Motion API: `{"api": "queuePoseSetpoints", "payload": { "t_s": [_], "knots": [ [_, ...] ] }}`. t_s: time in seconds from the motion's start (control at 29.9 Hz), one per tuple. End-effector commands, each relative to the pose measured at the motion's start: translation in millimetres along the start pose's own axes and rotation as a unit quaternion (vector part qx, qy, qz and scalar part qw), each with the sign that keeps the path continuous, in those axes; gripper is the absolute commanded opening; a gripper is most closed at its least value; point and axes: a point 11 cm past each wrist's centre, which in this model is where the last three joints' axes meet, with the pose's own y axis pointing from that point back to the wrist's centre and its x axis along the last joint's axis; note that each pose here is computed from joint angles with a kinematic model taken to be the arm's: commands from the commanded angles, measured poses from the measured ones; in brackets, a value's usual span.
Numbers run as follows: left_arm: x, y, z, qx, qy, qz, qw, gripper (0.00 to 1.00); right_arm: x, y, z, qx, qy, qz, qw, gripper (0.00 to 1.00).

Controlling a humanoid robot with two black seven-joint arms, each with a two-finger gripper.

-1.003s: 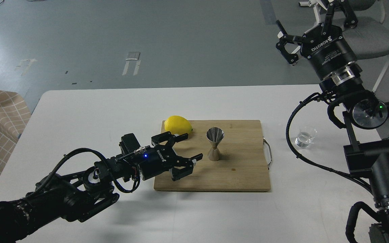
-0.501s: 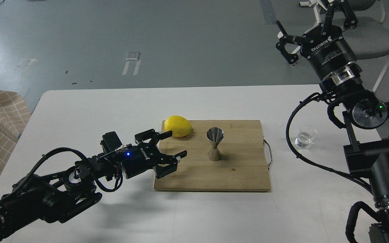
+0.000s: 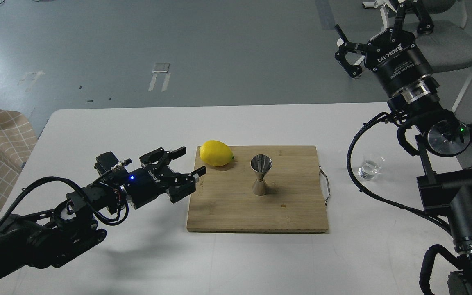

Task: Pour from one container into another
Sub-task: 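Open the left gripper and withdraw it from the jigger, then raise the left arm and move the right gripper toward the glass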

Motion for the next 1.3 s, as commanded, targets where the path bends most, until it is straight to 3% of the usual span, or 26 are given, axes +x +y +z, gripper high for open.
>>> {"api": "queuePoseSetpoints", "payload": {
  "t_s": [0.0, 0.33, 0.47, 0.67, 0.8, 1.27],
  "knots": [
    [13.2, 3.3, -13.5, 0.030, 0.028, 0.024, 0.999, 0.87, 0.3, 0.6, 0.3, 0.000, 0.000, 0.000, 1.000, 1.00],
    [116.5, 0.3, -64.7, 0.122, 0.149, 0.207, 0.959, 0.90, 1.2, 2.0, 0.9, 0.000, 0.000, 0.002, 1.000, 1.00],
    [146.8, -2.1, -75.2, 0.120, 0.236, 0.242, 0.934, 0.91, 2.2, 3.0, 1.5, -0.001, -0.001, 0.003, 1.000, 1.00],
    [191.1, 1.2, -81.6, 0.028, 0.455, 0.254, 0.853, 0.97, 3.1, 3.6, 1.9, -0.001, -0.001, 0.005, 1.000, 1.00],
    [213.1, 10.2, -77.2, -0.082, 0.585, 0.254, 0.766, 0.98, 2.6, 3.5, 1.7, -0.001, -0.001, 0.004, 1.000, 1.00],
    [187.6, -28.7, -52.6, -0.172, 0.718, 0.273, 0.617, 0.98, 6.3, 5.8, 4.0, -0.003, -0.003, 0.009, 1.000, 1.00]
  ]
}}
